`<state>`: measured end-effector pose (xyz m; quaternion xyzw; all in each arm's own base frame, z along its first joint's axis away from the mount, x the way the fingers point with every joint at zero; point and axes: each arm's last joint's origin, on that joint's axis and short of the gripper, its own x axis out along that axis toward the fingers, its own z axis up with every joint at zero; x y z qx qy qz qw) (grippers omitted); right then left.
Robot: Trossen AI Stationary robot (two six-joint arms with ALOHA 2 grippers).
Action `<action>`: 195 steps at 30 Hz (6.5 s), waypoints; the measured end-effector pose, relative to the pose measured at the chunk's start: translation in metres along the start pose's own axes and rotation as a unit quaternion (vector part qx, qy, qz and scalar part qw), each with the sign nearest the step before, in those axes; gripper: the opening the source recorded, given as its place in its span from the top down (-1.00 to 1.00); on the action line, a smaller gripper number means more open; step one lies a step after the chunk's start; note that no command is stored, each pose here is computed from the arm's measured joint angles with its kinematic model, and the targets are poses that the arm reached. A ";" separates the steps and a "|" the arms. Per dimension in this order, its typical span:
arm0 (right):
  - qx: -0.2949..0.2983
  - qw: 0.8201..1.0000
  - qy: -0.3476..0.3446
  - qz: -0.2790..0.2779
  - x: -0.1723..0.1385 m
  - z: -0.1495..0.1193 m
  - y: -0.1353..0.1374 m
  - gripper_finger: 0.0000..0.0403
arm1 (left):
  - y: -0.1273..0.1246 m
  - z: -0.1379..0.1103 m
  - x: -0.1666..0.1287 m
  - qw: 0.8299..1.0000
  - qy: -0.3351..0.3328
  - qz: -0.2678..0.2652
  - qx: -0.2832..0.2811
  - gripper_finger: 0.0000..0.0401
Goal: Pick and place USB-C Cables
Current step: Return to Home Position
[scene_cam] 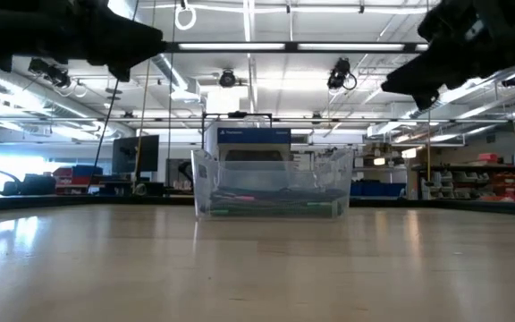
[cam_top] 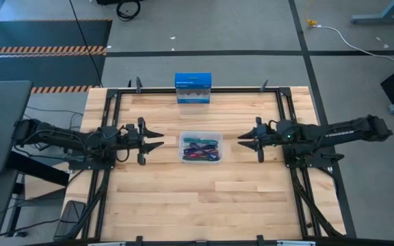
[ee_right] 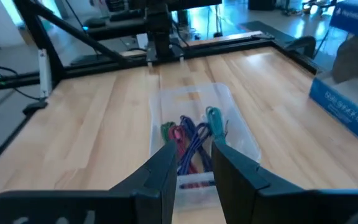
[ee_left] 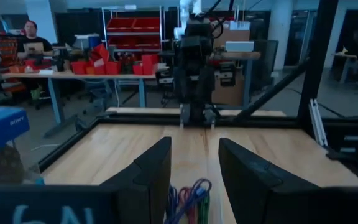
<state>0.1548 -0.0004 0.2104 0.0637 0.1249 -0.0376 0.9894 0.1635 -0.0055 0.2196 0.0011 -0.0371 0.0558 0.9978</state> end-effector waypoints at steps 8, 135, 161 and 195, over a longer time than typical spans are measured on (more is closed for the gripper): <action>0.016 0.999 -0.036 0.015 -0.016 -0.025 -0.004 0.47 | 0.004 -0.025 -0.021 0.999 -0.039 0.000 -0.022 0.29; 0.012 0.993 -0.102 0.050 -0.048 -0.052 -0.009 0.47 | 0.009 -0.046 -0.061 1.000 0.029 -0.009 -0.008 0.29; 0.012 0.993 -0.102 0.050 -0.048 -0.052 -0.008 0.47 | 0.009 -0.046 -0.061 0.999 0.029 -0.009 -0.008 0.29; 0.012 0.993 -0.102 0.050 -0.048 -0.052 -0.008 0.47 | 0.009 -0.046 -0.061 0.999 0.030 -0.009 -0.008 0.29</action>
